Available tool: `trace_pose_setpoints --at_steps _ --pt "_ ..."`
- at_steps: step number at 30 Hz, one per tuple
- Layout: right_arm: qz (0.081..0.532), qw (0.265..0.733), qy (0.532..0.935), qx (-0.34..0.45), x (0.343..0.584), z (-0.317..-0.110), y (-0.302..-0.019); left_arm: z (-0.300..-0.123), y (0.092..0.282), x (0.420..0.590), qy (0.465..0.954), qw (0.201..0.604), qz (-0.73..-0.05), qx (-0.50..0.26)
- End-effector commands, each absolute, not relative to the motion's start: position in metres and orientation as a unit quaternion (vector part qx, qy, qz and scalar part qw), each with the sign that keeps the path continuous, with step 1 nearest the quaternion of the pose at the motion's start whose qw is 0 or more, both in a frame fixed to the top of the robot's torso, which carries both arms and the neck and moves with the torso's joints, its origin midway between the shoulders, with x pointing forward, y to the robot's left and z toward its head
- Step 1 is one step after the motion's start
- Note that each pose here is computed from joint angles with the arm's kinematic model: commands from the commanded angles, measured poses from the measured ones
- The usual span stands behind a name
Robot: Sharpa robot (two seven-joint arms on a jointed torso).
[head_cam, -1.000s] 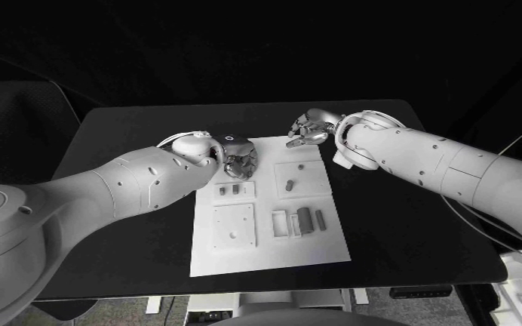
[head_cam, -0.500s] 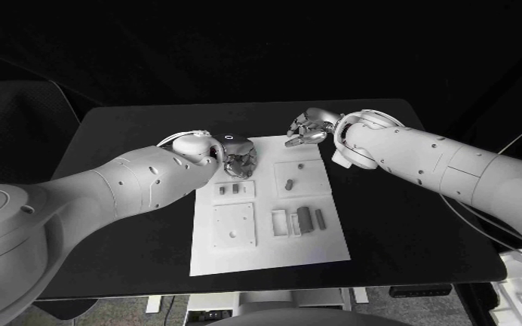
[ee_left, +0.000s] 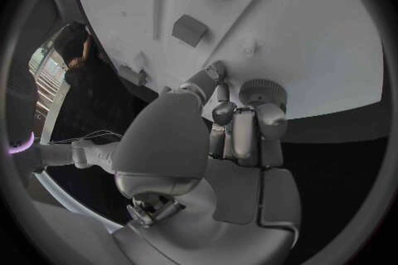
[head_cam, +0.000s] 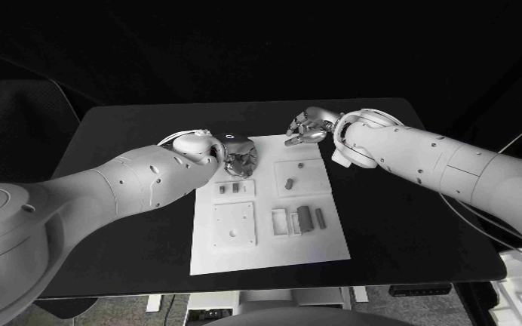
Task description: Assemble the parts on the task board
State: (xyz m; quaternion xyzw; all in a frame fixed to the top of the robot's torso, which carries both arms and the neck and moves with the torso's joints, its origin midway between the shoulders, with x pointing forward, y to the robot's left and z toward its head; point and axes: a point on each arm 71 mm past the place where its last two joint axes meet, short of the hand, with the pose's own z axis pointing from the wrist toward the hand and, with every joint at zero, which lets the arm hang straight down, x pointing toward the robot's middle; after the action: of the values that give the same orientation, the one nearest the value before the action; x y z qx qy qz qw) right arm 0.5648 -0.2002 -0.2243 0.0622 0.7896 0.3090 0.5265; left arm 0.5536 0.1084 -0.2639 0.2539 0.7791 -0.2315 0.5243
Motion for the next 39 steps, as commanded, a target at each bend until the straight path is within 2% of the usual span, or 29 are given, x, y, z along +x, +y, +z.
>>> trace_pose_setpoints --at_steps 1,39 --pt "0.312 0.526 0.789 0.060 0.5647 -0.2240 -0.1995 -0.2666 0.1057 0.5511 0.785 0.512 -0.231 0.259" --pt "0.312 0.525 0.789 0.059 0.5648 -0.2242 -0.1986 -0.2665 0.1058 0.5515 0.785 0.512 -0.234 0.258"
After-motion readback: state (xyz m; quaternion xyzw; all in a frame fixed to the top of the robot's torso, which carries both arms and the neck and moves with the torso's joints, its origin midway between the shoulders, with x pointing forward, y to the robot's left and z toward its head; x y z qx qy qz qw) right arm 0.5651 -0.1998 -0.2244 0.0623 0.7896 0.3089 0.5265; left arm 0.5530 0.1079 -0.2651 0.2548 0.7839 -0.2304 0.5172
